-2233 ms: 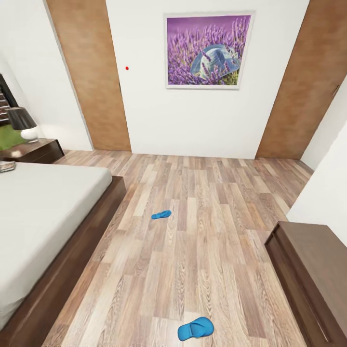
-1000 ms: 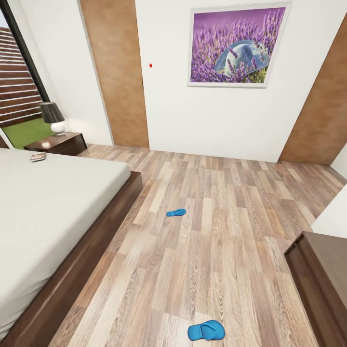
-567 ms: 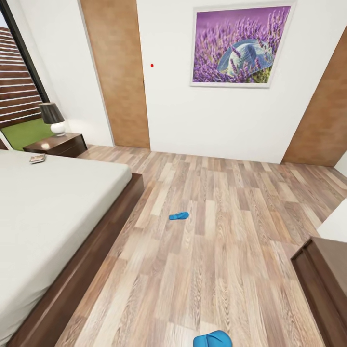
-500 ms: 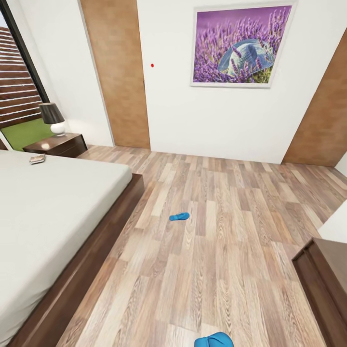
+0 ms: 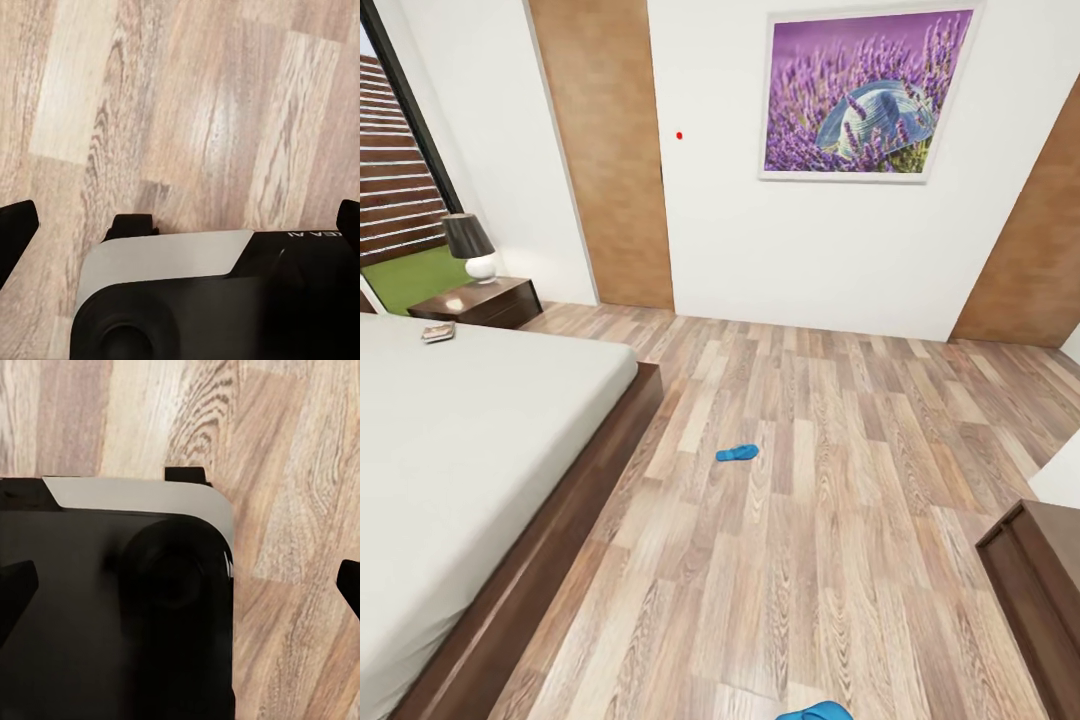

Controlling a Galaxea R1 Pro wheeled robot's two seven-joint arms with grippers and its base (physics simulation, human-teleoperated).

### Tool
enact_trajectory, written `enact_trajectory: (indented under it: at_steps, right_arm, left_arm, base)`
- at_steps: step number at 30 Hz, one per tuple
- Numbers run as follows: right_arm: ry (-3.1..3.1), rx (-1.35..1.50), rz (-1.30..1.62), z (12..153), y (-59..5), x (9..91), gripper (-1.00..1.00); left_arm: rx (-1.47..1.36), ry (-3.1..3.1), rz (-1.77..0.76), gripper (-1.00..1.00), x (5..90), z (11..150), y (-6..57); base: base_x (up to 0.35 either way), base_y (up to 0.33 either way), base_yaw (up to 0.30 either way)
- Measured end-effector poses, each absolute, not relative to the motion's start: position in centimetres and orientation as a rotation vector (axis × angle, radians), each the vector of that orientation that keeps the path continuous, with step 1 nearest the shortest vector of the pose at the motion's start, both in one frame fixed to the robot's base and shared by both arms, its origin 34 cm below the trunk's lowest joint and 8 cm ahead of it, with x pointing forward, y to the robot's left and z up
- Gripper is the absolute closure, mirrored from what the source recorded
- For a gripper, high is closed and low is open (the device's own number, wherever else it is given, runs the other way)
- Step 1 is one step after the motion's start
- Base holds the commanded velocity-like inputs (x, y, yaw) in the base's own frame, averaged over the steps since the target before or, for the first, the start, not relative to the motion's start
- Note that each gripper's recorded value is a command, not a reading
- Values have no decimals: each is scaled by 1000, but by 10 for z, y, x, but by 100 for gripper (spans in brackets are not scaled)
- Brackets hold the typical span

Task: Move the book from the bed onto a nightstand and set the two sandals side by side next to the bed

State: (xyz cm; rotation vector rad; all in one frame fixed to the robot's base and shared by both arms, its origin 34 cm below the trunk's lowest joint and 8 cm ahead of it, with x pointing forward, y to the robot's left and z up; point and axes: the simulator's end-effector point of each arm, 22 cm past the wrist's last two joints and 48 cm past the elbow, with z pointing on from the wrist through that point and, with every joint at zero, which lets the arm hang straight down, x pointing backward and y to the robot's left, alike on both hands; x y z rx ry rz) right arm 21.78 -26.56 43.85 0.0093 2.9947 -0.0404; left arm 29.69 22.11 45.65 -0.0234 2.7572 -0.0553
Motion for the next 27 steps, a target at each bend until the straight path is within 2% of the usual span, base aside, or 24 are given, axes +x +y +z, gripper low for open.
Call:
enact_trajectory:
  at_steps: [15, 27]
  right_arm:
    - [2992, 10, -42, 439, -266, 219, -100]
    - [2987, 10, -47, 439, -269, 222, -100]
  left_arm:
    - [-26, 2745, -54, -100, 303, 458, 221]
    - [-33, 2686, -49, -100, 361, 475, 221]
  base:
    - [8, 9, 0]
    - [0, 0, 0]
